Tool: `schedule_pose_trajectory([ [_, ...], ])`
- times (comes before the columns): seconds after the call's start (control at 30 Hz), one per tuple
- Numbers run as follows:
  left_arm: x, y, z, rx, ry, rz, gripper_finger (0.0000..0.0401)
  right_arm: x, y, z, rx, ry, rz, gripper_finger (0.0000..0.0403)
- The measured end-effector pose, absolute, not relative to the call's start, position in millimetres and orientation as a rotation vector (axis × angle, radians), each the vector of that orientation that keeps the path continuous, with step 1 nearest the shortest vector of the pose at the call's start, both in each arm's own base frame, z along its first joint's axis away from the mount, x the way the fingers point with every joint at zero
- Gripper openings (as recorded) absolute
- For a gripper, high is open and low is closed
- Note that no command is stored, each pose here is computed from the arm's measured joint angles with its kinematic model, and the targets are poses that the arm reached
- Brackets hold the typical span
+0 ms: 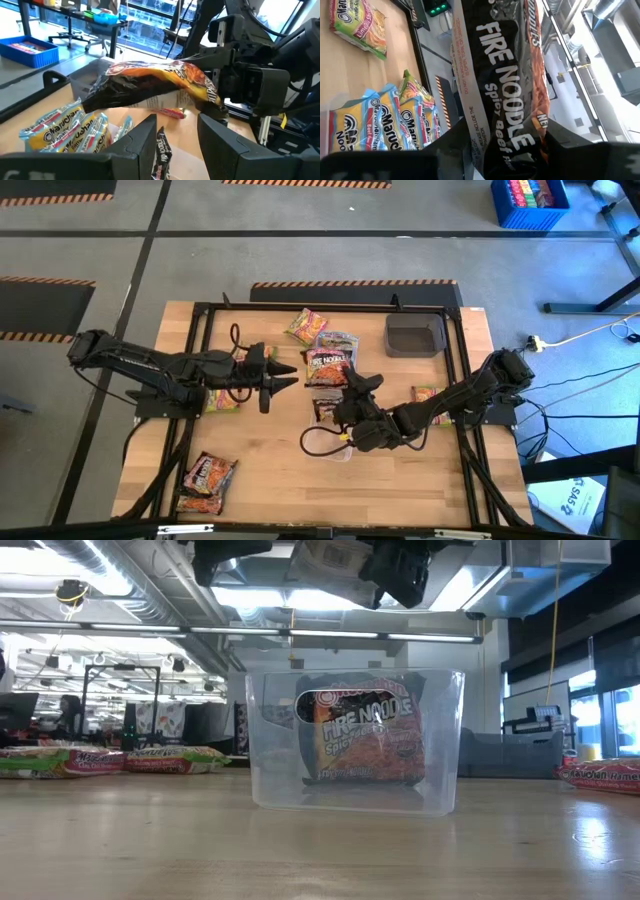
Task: Sort Maruchan noodles
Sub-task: Put the top black noodle pack into the bottom transparent bin
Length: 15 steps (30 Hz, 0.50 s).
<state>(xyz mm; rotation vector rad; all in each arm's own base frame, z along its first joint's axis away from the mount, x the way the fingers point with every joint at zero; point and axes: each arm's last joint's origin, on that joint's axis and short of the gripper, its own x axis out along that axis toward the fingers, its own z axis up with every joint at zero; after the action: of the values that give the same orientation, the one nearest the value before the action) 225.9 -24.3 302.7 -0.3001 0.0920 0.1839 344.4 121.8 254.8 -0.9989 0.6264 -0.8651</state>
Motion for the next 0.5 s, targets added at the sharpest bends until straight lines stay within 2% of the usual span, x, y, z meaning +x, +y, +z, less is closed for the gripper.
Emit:
schedule_pose_trajectory([
  [0.33,232.4,-17.0,295.9,-0.263,0.122,0.259,0.0136,345.3,119.0,254.8,-0.995,0.630,-0.873,0.0124],
  [0.5,240.0,-16.9,287.7,-0.206,0.165,0.235,0.0156,345.9,117.1,254.8,-0.988,0.630,-0.879,0.0124],
])
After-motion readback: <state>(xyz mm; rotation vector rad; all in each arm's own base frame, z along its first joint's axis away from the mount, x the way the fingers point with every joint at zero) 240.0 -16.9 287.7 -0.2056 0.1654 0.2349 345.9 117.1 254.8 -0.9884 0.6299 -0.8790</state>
